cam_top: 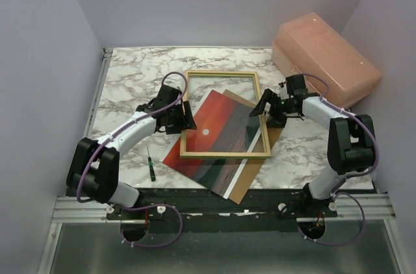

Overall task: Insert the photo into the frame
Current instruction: Adjust the photo frame at the center of the board, then turn over the photo at the center of the board.

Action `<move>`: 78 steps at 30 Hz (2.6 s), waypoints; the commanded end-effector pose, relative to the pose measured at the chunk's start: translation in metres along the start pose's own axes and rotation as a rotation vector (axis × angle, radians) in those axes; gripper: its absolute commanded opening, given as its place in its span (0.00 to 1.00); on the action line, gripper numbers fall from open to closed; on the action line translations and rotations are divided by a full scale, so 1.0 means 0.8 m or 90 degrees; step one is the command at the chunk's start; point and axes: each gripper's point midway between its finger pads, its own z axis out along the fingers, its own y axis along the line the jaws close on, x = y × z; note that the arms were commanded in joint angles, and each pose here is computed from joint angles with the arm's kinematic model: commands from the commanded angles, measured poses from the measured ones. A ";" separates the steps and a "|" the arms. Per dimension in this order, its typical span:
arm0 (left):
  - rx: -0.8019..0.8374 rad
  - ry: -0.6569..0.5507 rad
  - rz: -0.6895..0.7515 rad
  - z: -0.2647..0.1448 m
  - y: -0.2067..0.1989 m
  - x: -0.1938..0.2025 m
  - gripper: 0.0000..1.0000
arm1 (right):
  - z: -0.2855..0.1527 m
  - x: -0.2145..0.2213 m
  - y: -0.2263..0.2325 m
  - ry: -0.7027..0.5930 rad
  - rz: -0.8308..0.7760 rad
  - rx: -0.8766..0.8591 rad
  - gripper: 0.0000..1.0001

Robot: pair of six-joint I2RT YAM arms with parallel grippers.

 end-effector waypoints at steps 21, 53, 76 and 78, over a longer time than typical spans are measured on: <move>-0.238 -0.035 0.007 -0.027 0.073 -0.022 0.98 | -0.003 0.007 -0.044 -0.028 -0.032 0.128 1.00; -0.014 -0.013 -0.250 -0.031 0.129 0.120 0.68 | -0.040 0.194 0.027 0.096 -0.078 -0.022 0.79; -0.092 -0.044 -0.263 -0.039 0.149 0.104 0.80 | 0.033 0.246 0.003 0.152 -0.084 0.030 0.22; -0.053 -0.057 -0.260 -0.035 0.138 0.096 0.79 | 0.037 0.248 -0.003 0.156 -0.083 0.038 0.18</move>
